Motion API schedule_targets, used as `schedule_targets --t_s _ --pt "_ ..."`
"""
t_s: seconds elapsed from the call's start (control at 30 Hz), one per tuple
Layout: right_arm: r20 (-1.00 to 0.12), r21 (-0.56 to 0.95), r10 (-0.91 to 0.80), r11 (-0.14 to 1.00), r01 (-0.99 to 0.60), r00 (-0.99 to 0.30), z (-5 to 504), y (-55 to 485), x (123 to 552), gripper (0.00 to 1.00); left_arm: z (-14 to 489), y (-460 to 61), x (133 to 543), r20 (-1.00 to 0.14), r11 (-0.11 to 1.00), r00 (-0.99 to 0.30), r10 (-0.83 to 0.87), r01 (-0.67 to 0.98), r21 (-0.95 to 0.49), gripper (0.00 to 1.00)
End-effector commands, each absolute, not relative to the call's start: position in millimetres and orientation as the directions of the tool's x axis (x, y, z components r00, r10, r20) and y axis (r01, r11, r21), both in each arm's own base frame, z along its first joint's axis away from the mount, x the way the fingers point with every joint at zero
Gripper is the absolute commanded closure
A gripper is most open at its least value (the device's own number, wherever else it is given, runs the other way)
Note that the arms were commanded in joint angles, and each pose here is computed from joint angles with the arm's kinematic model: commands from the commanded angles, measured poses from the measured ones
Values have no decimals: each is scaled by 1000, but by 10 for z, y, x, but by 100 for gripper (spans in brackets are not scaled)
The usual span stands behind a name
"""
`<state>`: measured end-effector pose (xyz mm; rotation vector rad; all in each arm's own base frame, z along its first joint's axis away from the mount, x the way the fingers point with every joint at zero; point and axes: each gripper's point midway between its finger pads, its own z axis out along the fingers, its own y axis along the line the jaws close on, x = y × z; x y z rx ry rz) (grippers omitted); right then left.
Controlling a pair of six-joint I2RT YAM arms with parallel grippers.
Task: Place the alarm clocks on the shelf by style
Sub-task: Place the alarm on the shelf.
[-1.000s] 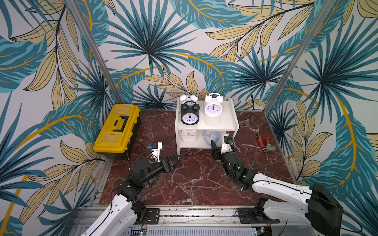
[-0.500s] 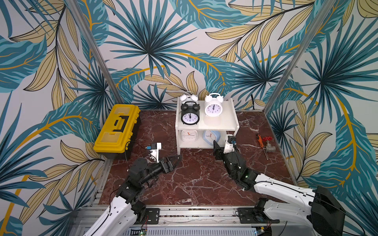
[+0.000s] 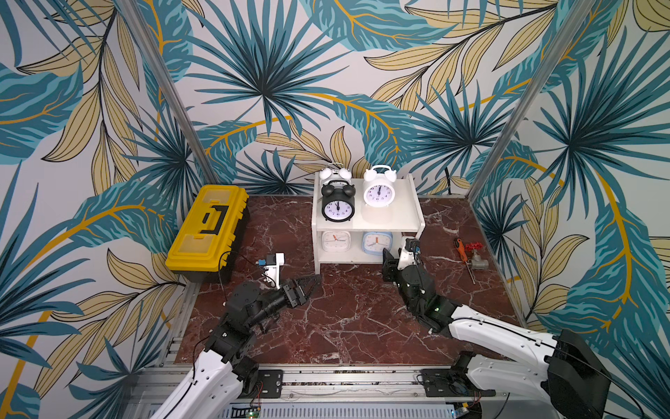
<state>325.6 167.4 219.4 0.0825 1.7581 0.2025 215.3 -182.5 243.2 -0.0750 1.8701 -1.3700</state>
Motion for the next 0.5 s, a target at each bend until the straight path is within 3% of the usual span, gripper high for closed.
schedule_targets --t_s 0.0,0.3,0.47 --pt "-965 193 190 981 1 -182 2227 1573 3312 49 2316 -1805 2140 -561 420 -682 -469 387 -821 15" --pt "-963 189 188 982 16 -194 2234 1584 3342 60 2315 -1777 2160 -561 424 -679 -474 382 -821 15" --pt "-955 197 193 980 8 -225 2295 1540 3136 51 2310 -1755 2168 -564 451 -681 -467 365 -814 10"
